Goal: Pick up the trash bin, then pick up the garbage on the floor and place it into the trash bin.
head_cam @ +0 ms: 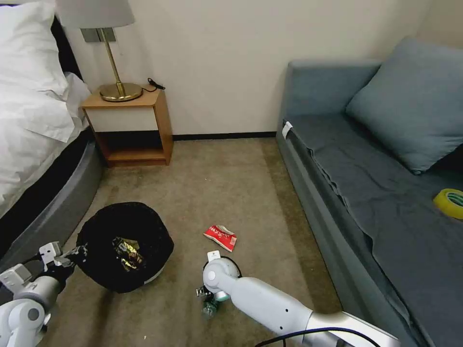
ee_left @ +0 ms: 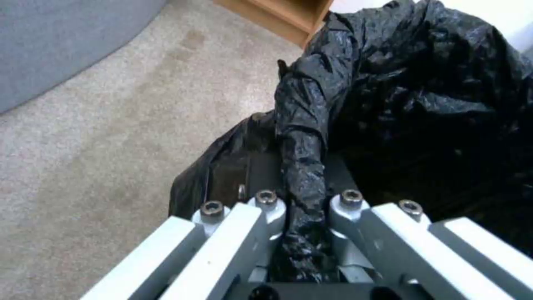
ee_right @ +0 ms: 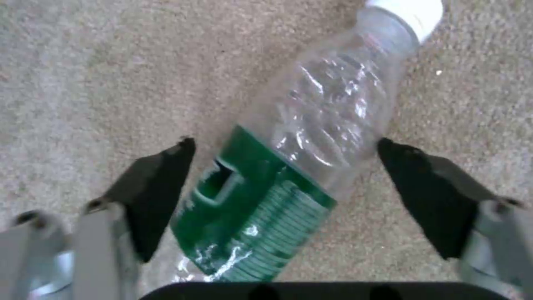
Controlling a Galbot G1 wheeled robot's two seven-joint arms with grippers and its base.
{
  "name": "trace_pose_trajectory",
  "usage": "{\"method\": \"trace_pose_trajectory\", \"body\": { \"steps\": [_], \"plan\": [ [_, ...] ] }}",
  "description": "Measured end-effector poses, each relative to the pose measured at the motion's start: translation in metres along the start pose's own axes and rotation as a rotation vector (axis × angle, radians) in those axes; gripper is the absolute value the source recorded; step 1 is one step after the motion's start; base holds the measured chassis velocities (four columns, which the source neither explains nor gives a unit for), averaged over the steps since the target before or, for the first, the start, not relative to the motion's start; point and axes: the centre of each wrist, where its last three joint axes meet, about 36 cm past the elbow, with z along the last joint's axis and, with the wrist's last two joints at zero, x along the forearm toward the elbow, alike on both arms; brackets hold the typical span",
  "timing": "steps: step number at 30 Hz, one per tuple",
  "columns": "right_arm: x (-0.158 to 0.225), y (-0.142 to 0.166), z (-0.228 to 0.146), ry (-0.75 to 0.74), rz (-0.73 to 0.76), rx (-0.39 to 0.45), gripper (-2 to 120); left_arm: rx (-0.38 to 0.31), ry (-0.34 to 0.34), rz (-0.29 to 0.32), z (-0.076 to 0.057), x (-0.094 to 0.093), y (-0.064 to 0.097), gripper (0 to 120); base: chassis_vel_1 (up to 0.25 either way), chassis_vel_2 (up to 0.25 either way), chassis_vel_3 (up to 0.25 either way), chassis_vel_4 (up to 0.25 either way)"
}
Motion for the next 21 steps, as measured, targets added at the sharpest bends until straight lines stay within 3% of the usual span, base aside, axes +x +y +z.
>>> {"method": "trace_pose_trajectory", "body": {
  "steps": [12, 21],
  "plan": [
    [-0.005, 0.004, 0.004, -0.002, -0.001, 0.016, 35, 0.003, -0.004, -0.002, -0.002, -0.002, 0.008, 4, 0.0, 0.0, 0.0, 0.0],
    [0.006, -0.01, -0.002, -0.036, 0.006, 0.018, 15, 0.011, 0.003, 0.014, 0.002, -0.008, 0.002, 4, 0.0, 0.0, 0.0, 0.0]
  ]
}}
